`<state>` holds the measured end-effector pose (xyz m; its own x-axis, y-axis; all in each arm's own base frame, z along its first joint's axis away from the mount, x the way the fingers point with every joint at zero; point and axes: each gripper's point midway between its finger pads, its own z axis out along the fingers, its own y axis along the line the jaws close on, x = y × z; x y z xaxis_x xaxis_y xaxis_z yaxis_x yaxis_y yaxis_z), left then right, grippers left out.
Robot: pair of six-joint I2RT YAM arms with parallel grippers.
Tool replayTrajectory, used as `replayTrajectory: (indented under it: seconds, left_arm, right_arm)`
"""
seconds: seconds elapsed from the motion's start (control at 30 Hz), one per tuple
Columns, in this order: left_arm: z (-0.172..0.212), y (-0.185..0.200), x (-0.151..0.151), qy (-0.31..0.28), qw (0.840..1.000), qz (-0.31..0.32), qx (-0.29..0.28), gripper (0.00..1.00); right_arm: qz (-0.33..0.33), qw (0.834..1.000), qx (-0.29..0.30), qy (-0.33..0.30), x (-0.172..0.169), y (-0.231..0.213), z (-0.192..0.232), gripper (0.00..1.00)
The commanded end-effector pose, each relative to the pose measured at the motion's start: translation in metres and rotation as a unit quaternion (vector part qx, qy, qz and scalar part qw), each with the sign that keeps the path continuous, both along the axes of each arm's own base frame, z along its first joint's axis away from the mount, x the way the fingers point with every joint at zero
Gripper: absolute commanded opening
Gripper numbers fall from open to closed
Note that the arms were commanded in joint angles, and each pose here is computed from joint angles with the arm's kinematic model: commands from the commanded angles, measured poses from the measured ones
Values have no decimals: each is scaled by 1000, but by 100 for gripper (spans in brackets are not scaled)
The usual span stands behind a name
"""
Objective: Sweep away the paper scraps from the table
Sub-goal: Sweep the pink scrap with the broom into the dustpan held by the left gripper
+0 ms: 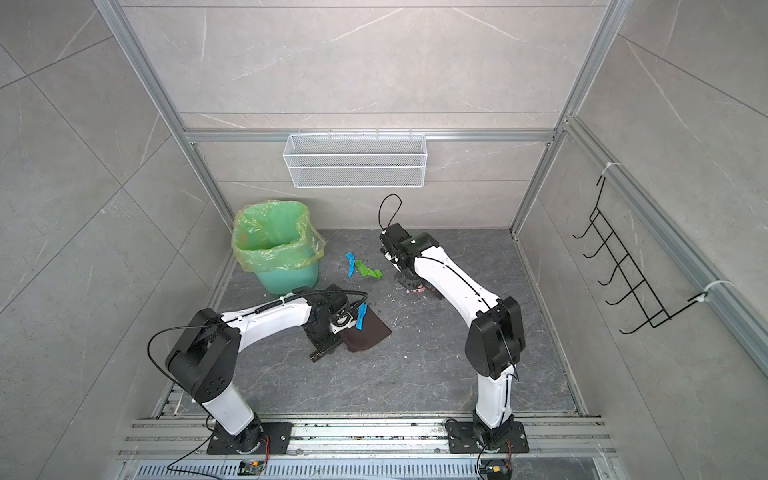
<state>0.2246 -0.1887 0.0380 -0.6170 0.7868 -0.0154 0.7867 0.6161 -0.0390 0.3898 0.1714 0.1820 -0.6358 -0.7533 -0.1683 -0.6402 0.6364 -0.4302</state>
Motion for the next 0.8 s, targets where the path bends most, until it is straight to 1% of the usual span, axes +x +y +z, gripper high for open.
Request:
replayTrajectory:
  seconds: [0.0, 0.17, 0.43, 0.6, 0.77]
  left_arm:
    - [-3, -2, -6, 12, 1000, -10, -4, 0]
    - [-3, -3, -5, 10, 1000, -10, -6, 0]
    - [-3, 0, -8, 9, 1000, -7, -4, 0]
    - [-2, 0, -8, 9, 1000, -4, -4, 0]
    - [1, 1, -8, 6, 1000, 0, -3, 0]
  right_arm:
    - [14, 993, 89, 82, -41, 31, 0, 0]
    - [42, 980, 157, 114, -66, 60, 10, 0]
    - [67, 966, 207, 138, -92, 73, 21, 0]
    - [70, 969, 210, 106, -87, 71, 31, 0]
    - [59, 975, 209, 50, -69, 67, 46, 0]
